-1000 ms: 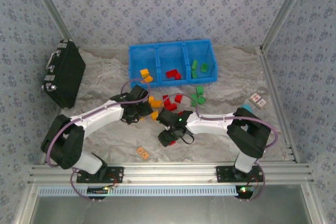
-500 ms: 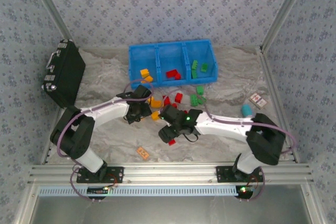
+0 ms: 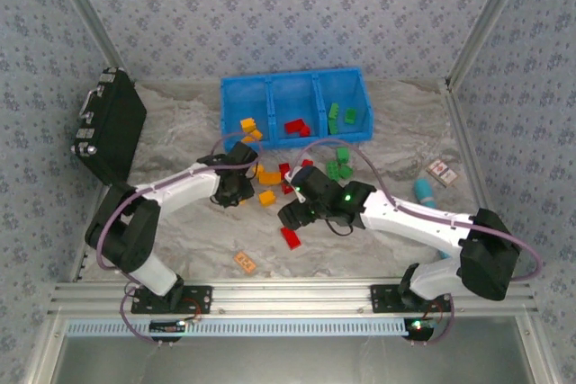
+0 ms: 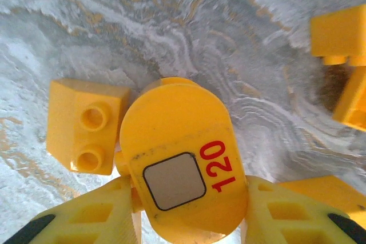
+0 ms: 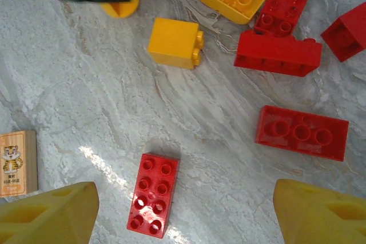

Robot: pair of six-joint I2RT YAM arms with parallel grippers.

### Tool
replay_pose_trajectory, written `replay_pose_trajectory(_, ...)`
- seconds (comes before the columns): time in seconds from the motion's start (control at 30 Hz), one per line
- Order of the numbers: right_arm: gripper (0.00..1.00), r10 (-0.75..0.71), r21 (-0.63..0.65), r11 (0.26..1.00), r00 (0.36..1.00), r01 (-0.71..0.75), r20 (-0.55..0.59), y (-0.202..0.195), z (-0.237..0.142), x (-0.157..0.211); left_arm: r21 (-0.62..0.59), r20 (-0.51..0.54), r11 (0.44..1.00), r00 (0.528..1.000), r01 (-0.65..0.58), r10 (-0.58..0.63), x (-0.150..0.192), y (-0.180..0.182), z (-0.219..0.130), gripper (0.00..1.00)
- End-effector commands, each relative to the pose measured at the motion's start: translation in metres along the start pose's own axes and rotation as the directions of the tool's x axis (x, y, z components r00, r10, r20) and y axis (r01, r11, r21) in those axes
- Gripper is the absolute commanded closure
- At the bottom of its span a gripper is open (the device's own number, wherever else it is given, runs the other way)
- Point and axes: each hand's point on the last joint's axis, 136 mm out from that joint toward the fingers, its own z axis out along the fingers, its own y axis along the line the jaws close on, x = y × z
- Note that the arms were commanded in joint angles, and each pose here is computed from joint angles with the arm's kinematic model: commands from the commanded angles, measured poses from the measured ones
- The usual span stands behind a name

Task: Sort the legos into containers by color
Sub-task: Pick up the lego from the center of the table, then place the lego in the container.

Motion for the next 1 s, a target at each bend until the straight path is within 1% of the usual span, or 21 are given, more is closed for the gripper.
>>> replay_pose_trajectory(0.0,0.18,0.0,-0.014,1.0,1.0,-0.001,-0.027,-0.001,-0.002,0.011,0.076,0.086,0.996,0.996,-0.04,0.034,-0.032,-0.025,-0.047,0.65)
replay_pose_trajectory(0.07,0.18,0.012,-0.009,1.0,1.0,-0.013,-0.021,-0.002,-0.002,0.016,0.11,0.143,0.992,0.989,-0.058,0.042,-0.052,-0.039,-0.065,0.66)
replay_pose_trajectory(0.13,0.18,0.025,-0.009,1.0,1.0,-0.025,0.0,-0.003,-0.004,0.022,0.153,0.177,0.987,0.984,-0.047,0.02,-0.071,-0.05,-0.078,0.66)
replay_pose_trajectory(0.2,0.18,0.047,-0.007,0.999,0.999,-0.047,0.018,-0.006,-0.008,0.027,0.198,0.209,0.979,0.978,-0.041,-0.002,-0.093,-0.062,-0.085,0.66)
replay_pose_trajectory(0.27,0.18,0.057,0.0,0.998,0.998,-0.057,0.027,-0.009,-0.012,0.031,0.208,0.244,0.977,0.97,-0.053,0.001,-0.115,-0.072,-0.085,0.66)
replay_pose_trajectory(0.37,0.18,0.061,0.013,0.998,0.997,-0.062,0.05,-0.012,-0.02,0.033,0.214,0.275,0.974,0.961,-0.073,0.012,-0.143,-0.087,-0.075,0.66)
replay_pose_trajectory(0.5,0.18,0.074,0.027,0.997,0.994,-0.076,0.085,-0.016,-0.031,0.034,0.199,0.292,0.976,0.956,-0.092,0.03,-0.172,-0.103,-0.048,0.65)
replay_pose_trajectory(0.7,0.17,0.084,0.03,0.996,0.988,-0.089,0.127,-0.017,-0.041,0.037,0.167,0.263,0.984,0.965,-0.059,0.013,-0.199,-0.103,-0.003,0.62)
replay_pose_trajectory(0.83,0.17,0.092,0.035,0.995,0.988,-0.098,0.127,-0.018,-0.043,0.04,0.169,0.257,0.984,0.966,-0.061,0.016,-0.207,-0.105,0.005,0.55)
replay_pose_trajectory(0.97,0.16,0.09,0.043,0.995,0.991,-0.094,0.099,-0.018,-0.035,0.048,0.171,0.269,0.981,0.962,-0.09,0.041,-0.212,-0.108,-0.005,0.43)
